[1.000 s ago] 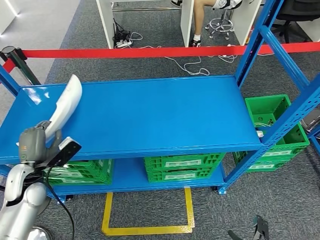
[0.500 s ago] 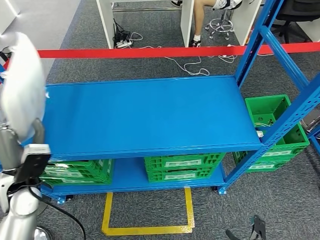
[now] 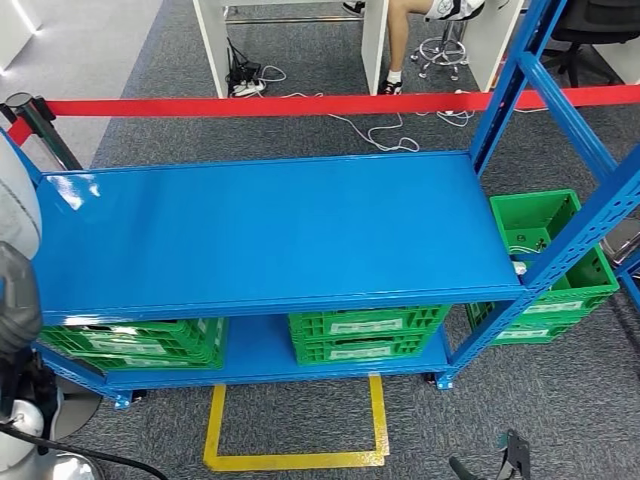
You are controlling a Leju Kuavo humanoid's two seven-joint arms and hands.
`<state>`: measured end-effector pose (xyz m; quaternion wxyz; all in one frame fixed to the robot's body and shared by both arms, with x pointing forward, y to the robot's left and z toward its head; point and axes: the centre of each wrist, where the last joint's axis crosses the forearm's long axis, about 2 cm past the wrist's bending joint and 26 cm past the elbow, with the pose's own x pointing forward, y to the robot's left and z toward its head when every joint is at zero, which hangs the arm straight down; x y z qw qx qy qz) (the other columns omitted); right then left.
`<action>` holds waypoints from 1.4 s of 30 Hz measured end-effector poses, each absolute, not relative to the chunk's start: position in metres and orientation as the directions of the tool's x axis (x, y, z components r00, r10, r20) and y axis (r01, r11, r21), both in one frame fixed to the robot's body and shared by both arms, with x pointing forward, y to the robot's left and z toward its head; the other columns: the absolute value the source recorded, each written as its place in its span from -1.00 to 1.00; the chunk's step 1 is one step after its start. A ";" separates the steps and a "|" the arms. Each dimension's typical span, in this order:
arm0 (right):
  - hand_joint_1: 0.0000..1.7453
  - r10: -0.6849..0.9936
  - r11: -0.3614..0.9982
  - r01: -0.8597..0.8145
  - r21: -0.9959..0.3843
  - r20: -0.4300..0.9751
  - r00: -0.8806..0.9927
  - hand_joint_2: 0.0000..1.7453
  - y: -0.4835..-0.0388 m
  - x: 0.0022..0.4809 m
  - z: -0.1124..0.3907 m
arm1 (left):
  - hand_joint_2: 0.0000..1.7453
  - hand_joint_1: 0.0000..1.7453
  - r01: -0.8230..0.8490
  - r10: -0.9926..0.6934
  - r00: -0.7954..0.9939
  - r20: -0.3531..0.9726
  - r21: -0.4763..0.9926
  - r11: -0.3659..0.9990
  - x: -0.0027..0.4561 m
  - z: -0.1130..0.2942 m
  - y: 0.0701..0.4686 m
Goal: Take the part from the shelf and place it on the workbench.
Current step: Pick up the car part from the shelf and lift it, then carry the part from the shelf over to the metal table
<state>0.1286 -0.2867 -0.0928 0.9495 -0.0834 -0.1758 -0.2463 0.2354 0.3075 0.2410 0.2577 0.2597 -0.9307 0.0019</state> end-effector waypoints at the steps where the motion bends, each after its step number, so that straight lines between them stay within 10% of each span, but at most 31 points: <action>1: -1.00 -0.439 0.864 0.498 -0.071 0.375 0.816 1.00 -0.287 0.129 -0.093 | 1.00 1.00 -0.482 -0.481 -0.737 0.476 0.129 0.866 0.235 0.242 0.308; 42: -1.00 -0.451 0.858 0.510 -0.069 0.376 0.810 1.00 -0.281 0.131 -0.092 | 1.00 1.00 -0.530 -0.508 -0.744 0.434 0.078 0.844 0.234 0.245 0.308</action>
